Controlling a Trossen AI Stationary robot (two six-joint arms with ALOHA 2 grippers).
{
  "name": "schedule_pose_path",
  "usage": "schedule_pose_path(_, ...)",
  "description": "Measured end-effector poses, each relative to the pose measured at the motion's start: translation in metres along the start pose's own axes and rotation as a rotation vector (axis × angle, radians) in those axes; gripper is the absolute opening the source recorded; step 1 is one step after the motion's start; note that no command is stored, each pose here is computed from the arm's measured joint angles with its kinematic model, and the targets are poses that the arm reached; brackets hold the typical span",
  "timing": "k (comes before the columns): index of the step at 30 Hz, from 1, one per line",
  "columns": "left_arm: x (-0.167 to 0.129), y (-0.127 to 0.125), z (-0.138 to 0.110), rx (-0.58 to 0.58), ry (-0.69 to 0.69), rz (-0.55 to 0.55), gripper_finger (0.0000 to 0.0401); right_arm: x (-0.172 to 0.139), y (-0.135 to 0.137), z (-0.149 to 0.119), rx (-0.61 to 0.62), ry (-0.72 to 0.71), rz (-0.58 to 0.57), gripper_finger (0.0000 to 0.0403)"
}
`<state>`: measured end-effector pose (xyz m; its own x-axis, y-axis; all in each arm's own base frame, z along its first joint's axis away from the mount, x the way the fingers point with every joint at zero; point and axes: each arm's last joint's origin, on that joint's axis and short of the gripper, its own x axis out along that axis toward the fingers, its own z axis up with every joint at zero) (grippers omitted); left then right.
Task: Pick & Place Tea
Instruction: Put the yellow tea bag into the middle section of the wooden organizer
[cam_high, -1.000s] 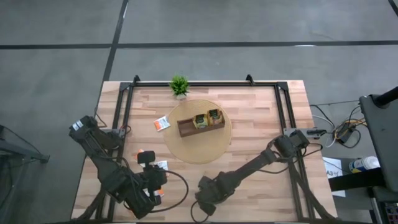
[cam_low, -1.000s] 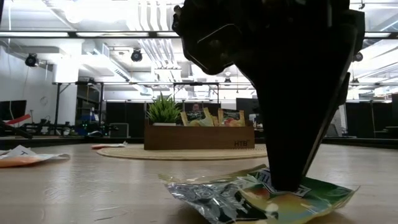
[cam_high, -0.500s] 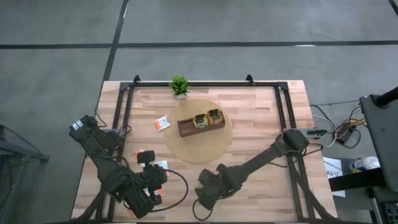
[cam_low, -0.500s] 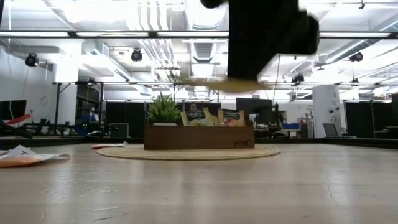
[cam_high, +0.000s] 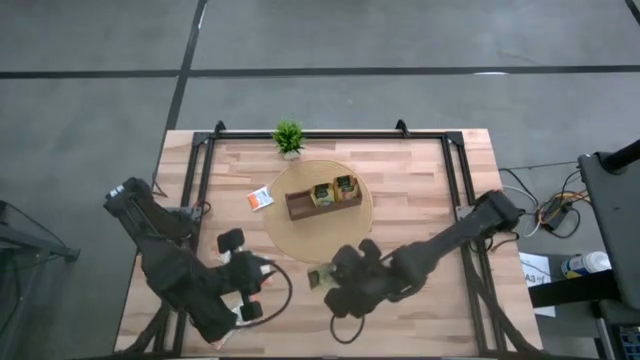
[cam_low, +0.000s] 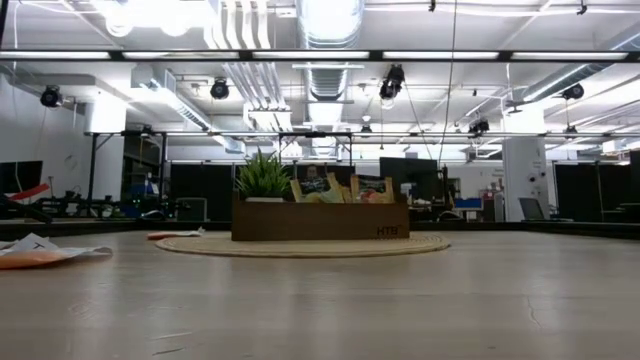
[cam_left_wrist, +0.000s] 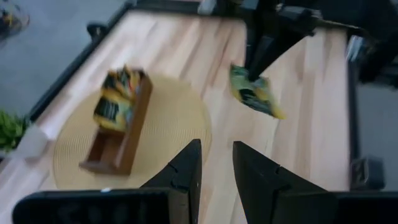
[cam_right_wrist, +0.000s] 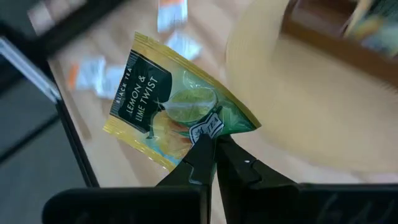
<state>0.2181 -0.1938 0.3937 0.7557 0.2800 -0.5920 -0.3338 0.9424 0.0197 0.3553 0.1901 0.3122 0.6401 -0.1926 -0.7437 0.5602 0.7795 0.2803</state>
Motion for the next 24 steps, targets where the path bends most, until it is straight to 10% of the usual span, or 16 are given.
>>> schedule_pose_path(24, 0.002, 0.043, 0.067, -0.272, -0.214, -0.142, 0.0110, -0.036, -0.014, 0.026, -0.134, -0.316, -0.120, 0.0008)
